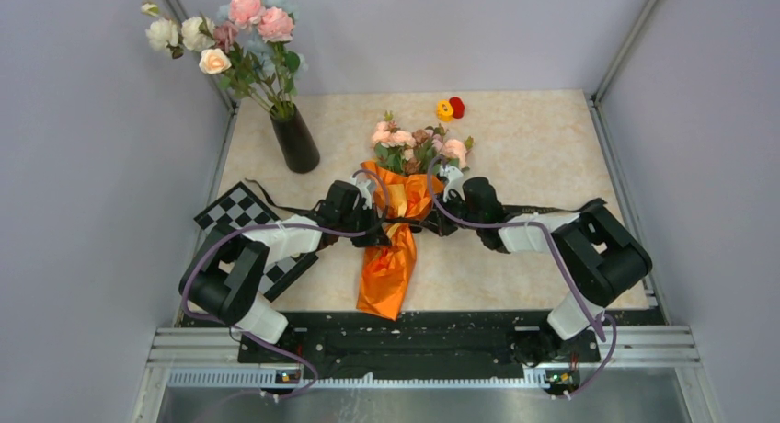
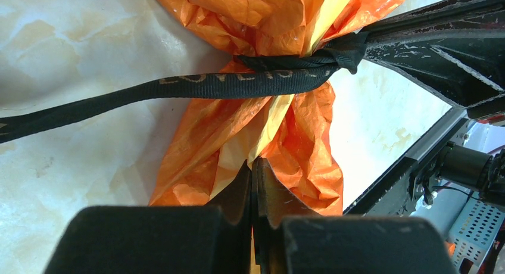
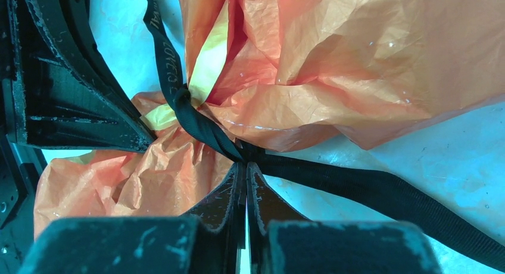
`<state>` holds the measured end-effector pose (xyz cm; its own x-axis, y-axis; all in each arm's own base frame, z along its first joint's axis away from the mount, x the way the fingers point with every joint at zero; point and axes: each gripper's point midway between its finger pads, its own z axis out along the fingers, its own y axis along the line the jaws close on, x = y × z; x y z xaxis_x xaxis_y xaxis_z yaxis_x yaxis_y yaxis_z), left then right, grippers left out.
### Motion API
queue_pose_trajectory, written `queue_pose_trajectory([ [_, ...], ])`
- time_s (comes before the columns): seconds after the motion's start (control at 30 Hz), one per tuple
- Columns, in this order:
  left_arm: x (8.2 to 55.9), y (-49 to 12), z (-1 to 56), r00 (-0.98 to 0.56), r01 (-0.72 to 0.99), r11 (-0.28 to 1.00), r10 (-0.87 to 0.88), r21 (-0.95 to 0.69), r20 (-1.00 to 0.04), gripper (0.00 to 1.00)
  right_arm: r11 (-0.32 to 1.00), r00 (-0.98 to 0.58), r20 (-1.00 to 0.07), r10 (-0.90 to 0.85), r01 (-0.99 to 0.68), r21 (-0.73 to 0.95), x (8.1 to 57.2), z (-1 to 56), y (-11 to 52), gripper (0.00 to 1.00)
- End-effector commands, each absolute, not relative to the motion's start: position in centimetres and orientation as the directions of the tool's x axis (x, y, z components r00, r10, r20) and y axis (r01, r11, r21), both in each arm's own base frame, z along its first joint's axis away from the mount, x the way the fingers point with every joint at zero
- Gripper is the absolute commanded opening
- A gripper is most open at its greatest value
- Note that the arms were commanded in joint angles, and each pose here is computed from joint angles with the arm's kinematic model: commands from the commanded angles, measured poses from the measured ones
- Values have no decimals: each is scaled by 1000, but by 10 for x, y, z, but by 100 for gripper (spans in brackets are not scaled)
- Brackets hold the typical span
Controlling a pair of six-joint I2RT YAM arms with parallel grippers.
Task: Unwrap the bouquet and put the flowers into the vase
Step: Untie the ribbon from the wrapping paper.
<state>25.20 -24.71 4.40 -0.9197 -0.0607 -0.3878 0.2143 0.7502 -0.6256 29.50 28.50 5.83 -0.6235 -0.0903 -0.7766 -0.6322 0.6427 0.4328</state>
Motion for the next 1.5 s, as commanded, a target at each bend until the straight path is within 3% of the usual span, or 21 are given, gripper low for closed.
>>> queue_pose_trajectory([
  [0.0,250,-243,47,-915,216,756,-65,-618,-399,0,635,-572,-818,-61,-655,411,310,77,290,0],
  [0.5,250,-240,44,-914,199,768,-78,-608,-397,0,710,-590,-807,32,-555,434,308,73,271,0],
  [0.97,252,-233,40,-917,166,779,-104,-604,-386,0,788,-667,-728,158,-359,500,291,44,241,0],
  [1.27,252,-231,39,-918,159,779,-111,-607,-382,0,795,-668,-728,155,-354,493,286,44,236,0],
  [1.47,255,-236,44,-908,200,761,-92,-618,-408,0,791,-638,-758,134,-393,469,284,66,233,19],
])
